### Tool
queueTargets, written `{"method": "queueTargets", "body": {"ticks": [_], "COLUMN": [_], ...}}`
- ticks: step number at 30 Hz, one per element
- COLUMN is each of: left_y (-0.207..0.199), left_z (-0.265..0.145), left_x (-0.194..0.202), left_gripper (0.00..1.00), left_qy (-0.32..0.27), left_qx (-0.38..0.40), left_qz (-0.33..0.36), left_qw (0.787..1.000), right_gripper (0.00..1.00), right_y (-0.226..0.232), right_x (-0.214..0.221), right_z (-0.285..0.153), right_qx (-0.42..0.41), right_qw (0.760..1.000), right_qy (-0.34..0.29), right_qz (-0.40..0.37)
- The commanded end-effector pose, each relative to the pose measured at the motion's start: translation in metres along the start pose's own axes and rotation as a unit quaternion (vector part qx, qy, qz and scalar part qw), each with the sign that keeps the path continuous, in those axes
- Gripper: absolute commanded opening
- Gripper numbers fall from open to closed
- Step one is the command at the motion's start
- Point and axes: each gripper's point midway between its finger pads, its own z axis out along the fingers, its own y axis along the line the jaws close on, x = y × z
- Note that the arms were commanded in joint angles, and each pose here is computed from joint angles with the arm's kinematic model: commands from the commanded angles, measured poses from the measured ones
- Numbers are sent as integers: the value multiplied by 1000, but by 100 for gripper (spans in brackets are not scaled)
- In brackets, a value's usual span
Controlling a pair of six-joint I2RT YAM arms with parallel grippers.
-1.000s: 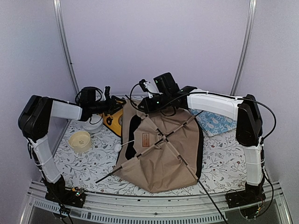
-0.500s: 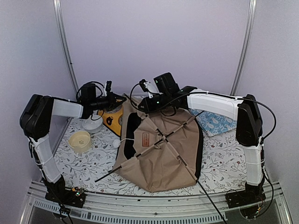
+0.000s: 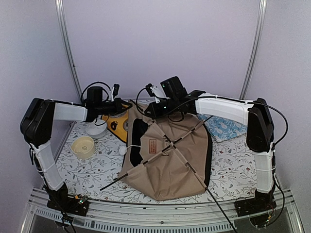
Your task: Set up the pet tent
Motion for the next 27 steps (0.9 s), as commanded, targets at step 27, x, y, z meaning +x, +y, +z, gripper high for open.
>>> {"method": "queueTargets", "body": {"ticks": [27], "left_y": [-23], "left_z": [-9], "left_x": [1], "left_gripper": [0], "left_qy": [-18], "left_qx": [-62], "left_qz": [186], "left_qw": [980], "right_gripper": [0], "right_y": [11], "right_x": [-26], "right_z": [-32], "right_qx": [-15], "right_qw": [999], "right_qy": [-41], "right_qz": [6]}}
